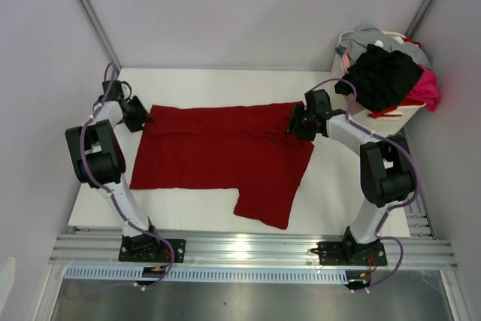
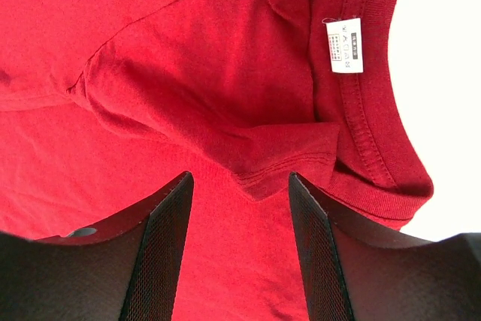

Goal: Fold and stack the t-shirts
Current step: Fold the flattened tshirt in 1/3 of the way

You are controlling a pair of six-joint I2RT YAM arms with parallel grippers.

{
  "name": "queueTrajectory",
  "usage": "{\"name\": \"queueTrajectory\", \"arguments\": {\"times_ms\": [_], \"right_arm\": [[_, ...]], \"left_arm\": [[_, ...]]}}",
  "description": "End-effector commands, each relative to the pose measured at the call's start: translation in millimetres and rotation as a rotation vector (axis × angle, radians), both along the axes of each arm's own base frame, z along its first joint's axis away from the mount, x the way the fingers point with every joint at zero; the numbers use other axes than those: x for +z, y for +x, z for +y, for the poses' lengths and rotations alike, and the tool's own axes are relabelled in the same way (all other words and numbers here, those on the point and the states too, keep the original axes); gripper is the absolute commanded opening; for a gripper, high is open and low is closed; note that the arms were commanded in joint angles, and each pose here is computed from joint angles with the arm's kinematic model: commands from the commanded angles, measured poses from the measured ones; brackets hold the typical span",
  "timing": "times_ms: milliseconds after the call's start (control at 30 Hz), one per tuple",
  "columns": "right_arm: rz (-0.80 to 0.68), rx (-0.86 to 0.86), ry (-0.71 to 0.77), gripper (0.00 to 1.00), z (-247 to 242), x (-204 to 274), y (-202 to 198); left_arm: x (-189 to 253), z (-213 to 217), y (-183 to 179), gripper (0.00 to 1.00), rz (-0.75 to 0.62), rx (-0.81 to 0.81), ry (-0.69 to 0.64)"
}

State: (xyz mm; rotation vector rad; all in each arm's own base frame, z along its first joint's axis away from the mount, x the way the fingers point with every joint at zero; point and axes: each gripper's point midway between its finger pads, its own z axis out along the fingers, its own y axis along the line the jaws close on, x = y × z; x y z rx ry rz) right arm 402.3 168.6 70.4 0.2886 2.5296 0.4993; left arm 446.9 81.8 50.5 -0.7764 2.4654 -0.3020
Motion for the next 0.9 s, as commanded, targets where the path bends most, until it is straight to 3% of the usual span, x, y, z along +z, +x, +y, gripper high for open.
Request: {"name": "queueTrajectory", "arguments": {"times_ms": [0,400,500,700,867], "right_arm": [[-0.055,-0.024,0.011,0.58,0.5,20.6,6.1],[-0.066,-0.028,0.005,0.58,-1.7,29.6,4.5],[-0.069,-0.025,0.009,0.58,0.0,28.9,4.6],[-0.073,-0.009,0.011,0.58,5.0,30.2,4.9],[-0.078,-0.004,-0.002,0.57,6.4,32.4,4.2]], "left_arm": [[6.0,8.9,5.1,0.51,0.032,-0.001,0.070],[-0.9,8.5,-18.2,0.54,0.160,-0.036,0.079],[-1.0,7.8,-19.0,0.39,0.162,-0.052,0.079],[1.0,5.3,-15.0,0.40,0.177,-0.058,0.097],[0.9,5.7,-10.0,0.33,0.173,-0.071,0.096]]}}
